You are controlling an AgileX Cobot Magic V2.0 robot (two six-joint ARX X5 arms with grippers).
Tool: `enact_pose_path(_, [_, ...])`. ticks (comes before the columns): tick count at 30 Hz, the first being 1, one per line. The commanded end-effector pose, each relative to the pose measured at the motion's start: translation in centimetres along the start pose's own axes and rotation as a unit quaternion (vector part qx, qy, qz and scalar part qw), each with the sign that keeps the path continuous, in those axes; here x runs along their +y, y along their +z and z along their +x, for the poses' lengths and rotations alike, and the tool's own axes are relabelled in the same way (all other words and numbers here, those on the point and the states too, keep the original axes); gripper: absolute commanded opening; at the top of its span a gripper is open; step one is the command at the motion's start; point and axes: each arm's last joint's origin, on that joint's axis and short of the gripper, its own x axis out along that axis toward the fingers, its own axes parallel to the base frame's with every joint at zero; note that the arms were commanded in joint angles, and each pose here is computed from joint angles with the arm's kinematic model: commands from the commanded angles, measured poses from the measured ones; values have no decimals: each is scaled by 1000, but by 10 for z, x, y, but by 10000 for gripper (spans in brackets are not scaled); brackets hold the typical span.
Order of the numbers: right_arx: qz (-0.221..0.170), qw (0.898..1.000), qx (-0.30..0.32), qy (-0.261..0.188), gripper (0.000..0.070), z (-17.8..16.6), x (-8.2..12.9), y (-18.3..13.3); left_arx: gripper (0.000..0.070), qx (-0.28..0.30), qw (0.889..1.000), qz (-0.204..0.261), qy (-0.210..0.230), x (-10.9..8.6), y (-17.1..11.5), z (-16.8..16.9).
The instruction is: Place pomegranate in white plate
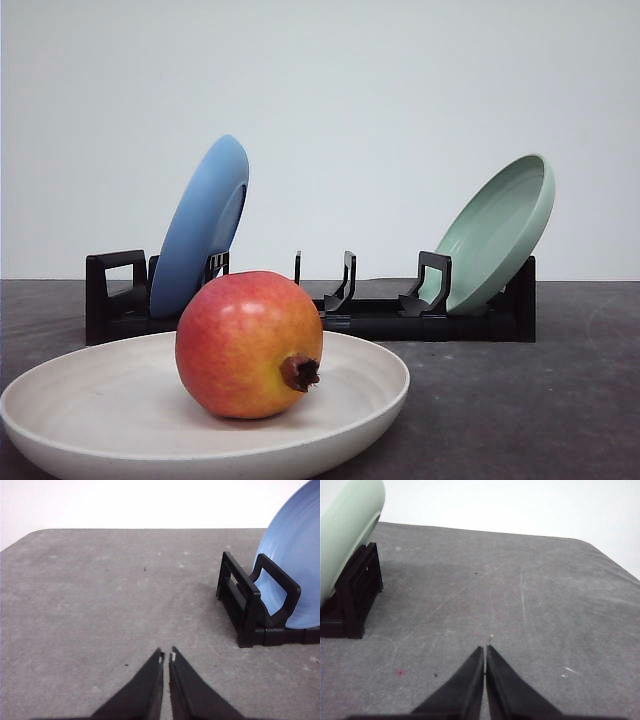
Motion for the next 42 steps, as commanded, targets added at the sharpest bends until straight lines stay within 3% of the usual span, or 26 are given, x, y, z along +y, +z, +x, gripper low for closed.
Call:
enact_pose_path(1, [-3, 1000, -2, -1, 1, 0, 0, -1, 0, 5, 1000, -1, 3, 0, -4, 1])
enact_pose_path(42, [-3, 1000, -2, -1, 1, 0, 0, -1, 0, 5, 1000, -1, 3, 0, -4, 1])
